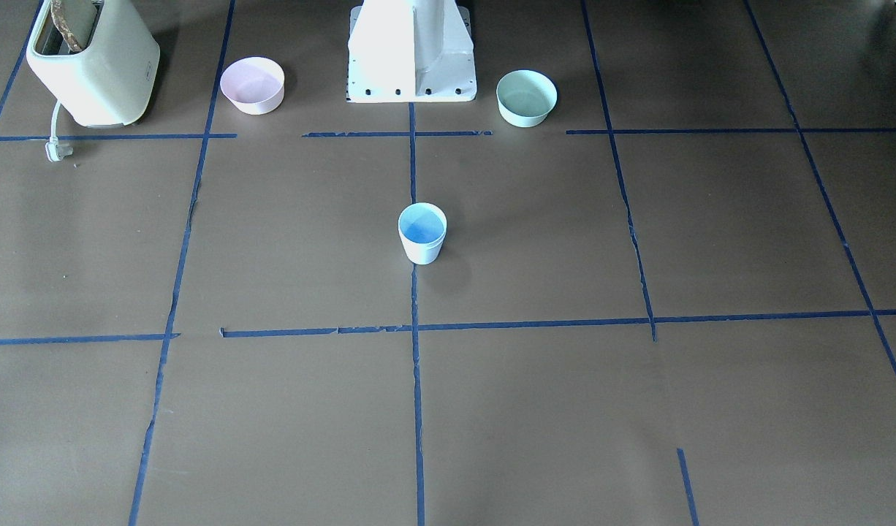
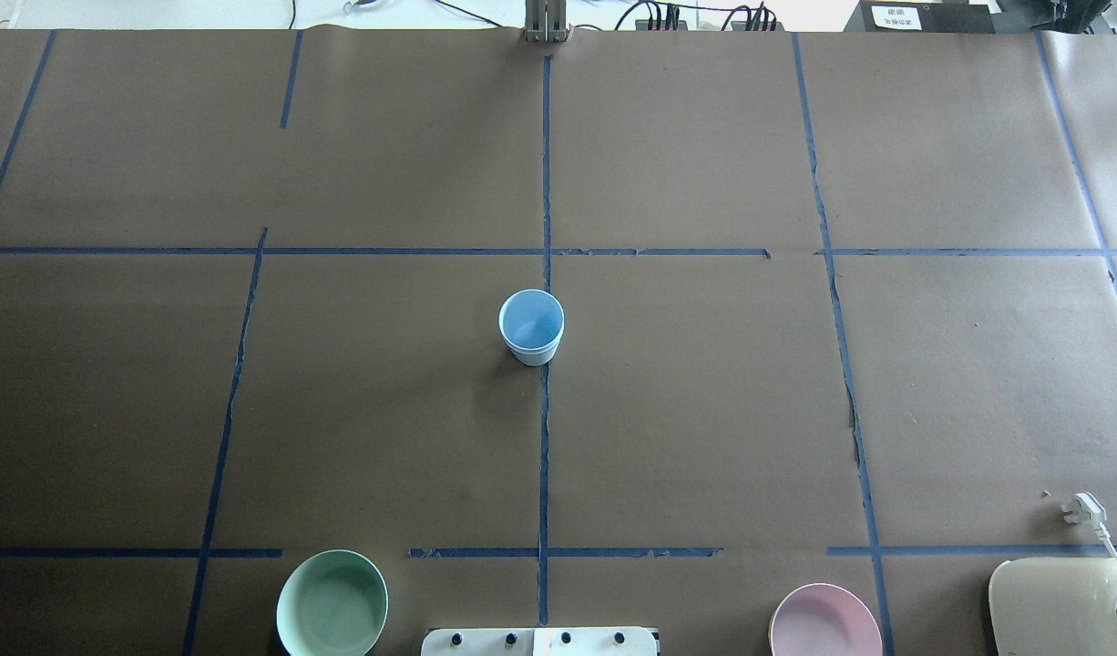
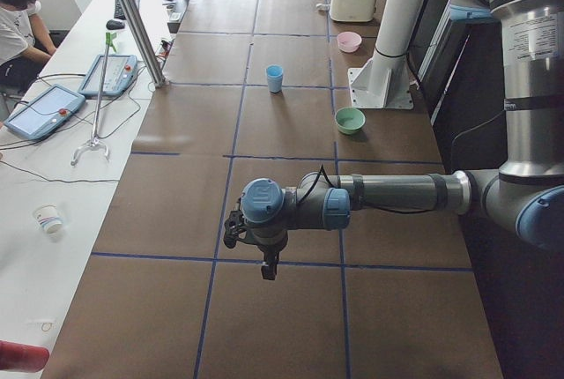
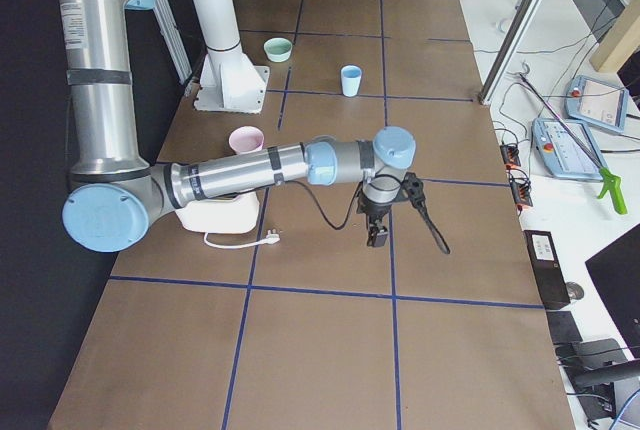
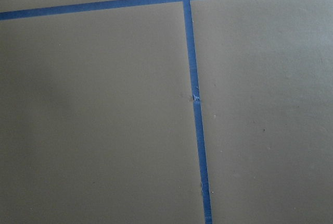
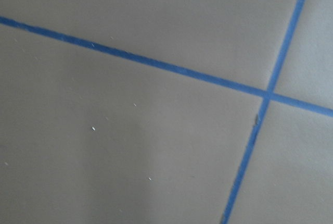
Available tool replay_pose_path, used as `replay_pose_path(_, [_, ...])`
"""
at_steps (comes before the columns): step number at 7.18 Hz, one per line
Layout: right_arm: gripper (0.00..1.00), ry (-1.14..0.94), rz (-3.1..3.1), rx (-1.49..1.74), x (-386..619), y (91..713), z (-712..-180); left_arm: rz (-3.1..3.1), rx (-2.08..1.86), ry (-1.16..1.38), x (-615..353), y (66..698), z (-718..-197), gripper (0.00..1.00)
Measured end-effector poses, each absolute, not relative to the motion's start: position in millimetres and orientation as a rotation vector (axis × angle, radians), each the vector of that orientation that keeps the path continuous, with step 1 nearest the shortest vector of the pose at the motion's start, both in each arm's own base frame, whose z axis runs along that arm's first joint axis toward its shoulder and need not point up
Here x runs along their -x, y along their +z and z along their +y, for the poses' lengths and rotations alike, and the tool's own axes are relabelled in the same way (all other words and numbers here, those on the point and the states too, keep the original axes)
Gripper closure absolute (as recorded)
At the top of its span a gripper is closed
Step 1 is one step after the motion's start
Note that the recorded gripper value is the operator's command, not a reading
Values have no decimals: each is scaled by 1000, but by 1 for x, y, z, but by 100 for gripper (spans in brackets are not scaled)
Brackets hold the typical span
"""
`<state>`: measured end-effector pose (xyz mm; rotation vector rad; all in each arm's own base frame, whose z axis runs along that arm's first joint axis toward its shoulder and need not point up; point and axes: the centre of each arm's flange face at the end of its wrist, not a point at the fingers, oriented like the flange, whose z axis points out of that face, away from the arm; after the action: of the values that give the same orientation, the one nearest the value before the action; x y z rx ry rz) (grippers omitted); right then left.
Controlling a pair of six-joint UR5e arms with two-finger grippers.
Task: Stack blue cups with both arms
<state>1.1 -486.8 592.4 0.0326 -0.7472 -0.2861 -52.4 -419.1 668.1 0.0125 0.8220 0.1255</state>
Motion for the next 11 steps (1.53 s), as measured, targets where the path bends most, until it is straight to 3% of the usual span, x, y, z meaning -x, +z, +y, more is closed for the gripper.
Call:
replay_pose_path(3, [0,-237,-749,19,-44,646,-432,827,-16,131,51,667,-419,0])
replay_pose_path(11, [0,-225,-756,31,-46,652,-428,823,-11,130,52,669,-417,0])
